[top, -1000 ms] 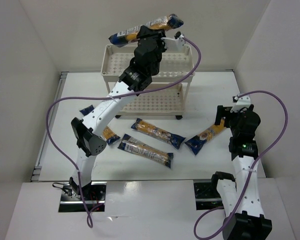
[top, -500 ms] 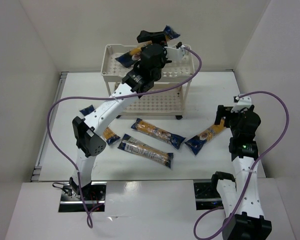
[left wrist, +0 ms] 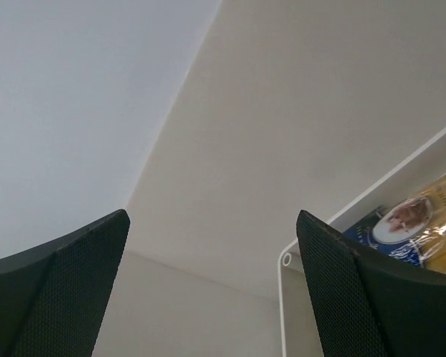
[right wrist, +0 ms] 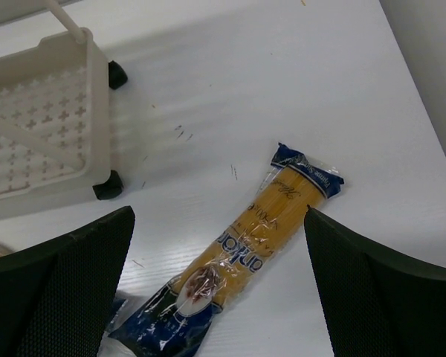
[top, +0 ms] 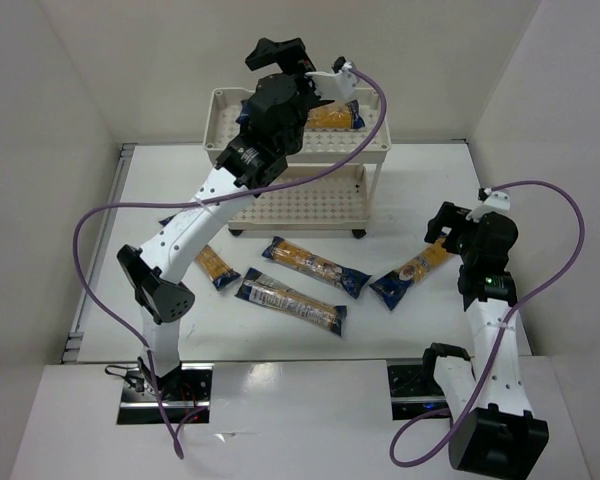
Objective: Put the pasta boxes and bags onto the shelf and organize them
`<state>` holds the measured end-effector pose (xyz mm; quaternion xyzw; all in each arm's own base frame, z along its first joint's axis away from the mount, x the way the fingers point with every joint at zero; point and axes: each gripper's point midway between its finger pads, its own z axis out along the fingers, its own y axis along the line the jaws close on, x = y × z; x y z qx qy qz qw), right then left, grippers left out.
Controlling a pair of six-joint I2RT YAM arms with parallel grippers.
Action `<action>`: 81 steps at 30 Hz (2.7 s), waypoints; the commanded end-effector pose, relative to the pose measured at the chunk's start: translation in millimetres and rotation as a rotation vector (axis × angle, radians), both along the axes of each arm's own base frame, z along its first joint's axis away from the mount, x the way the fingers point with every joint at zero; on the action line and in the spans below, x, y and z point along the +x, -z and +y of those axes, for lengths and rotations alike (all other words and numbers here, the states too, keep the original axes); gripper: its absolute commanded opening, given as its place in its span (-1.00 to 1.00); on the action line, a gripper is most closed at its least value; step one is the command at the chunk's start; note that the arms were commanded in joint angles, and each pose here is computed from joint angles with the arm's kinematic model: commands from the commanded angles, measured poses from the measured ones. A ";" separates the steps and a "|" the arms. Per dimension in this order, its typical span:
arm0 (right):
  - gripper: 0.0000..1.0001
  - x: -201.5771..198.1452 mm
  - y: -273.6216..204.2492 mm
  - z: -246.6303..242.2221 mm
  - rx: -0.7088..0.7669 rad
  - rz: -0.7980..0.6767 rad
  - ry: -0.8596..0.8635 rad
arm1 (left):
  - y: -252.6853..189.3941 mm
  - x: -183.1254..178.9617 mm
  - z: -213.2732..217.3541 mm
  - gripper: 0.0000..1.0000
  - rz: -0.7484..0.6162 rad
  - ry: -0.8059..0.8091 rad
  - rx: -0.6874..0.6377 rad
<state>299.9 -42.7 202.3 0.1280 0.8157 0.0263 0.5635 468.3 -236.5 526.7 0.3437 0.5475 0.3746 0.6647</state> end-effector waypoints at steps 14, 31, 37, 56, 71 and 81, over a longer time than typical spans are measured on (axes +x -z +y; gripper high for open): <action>1.00 -3.9 43.3 0.0 0.442 0.237 0.280 | -94.0 -86.8 193.2 1.00 -0.216 -0.197 -0.615; 1.00 2.7 142.1 -27.7 0.371 0.612 0.401 | 286.2 -101.7 301.3 1.00 0.646 -0.599 -0.680; 1.00 -13.9 169.5 -11.5 0.430 0.718 0.375 | 294.1 -82.6 317.4 1.00 0.670 -0.637 -0.755; -1.00 -13.3 203.2 6.2 0.437 0.827 0.349 | 330.5 -75.7 339.1 1.00 0.741 -0.736 -0.701; -1.00 124.2 -52.5 -35.8 0.178 0.056 0.154 | 308.4 -76.3 335.2 1.00 0.689 -0.689 -0.727; -1.00 124.0 -221.6 -42.5 0.037 -0.347 0.125 | 309.0 -105.9 328.8 1.00 0.700 -0.658 -0.730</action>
